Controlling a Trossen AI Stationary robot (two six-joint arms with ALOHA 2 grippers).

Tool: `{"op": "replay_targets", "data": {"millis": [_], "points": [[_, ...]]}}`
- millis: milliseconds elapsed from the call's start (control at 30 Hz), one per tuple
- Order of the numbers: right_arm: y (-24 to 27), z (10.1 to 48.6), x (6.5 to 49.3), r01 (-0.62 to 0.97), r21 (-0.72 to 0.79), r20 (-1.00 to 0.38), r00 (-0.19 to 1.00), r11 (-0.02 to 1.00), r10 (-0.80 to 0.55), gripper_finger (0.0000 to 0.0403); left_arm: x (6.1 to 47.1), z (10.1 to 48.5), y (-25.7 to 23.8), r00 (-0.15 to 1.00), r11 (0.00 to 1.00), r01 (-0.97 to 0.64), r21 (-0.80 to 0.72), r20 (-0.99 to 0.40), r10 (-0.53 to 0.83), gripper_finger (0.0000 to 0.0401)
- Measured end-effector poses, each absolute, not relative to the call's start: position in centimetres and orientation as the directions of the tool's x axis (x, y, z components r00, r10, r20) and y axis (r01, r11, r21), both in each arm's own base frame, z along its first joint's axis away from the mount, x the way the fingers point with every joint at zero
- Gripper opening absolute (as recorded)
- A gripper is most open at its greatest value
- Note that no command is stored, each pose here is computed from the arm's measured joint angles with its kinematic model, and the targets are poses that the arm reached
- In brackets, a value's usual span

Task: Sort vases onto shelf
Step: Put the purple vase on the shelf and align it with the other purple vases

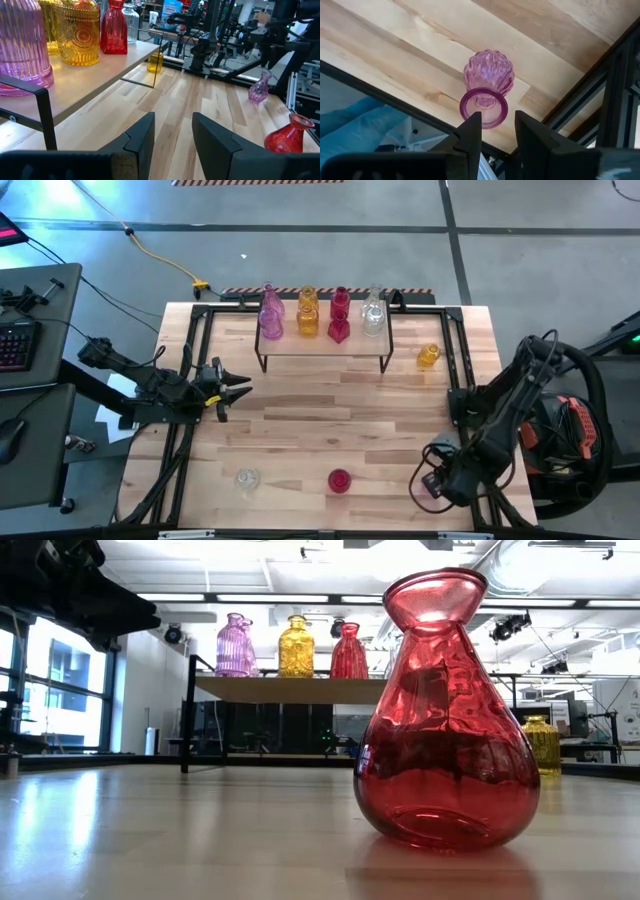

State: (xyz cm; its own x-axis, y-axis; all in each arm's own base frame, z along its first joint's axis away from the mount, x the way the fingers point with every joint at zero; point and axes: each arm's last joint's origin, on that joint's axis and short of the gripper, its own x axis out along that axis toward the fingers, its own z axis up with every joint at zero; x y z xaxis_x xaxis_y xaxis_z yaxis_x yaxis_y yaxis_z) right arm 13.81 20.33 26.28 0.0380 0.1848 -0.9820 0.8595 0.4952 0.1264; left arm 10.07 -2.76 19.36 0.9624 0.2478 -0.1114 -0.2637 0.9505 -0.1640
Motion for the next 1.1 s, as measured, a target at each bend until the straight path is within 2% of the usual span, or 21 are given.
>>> {"op": "replay_targets", "data": {"millis": [900, 1100], "points": [[21.9, 23.3, 14.7, 0.859, 0.003, -0.996, -0.046, 0.512, 0.082, 0.0097, 10.1, 19.4, -2.8, 0.962, 0.950, -0.264, -0.165, -0.111, 0.248, 0.0121], [22.0, 23.3, 14.7, 0.865, 0.004, -0.995, -0.046, 0.503, 0.087, 0.0059, 10.1, 19.4, -2.8, 0.963, 0.950, -0.263, -0.166, -0.110, 0.247, 0.0121]]}}
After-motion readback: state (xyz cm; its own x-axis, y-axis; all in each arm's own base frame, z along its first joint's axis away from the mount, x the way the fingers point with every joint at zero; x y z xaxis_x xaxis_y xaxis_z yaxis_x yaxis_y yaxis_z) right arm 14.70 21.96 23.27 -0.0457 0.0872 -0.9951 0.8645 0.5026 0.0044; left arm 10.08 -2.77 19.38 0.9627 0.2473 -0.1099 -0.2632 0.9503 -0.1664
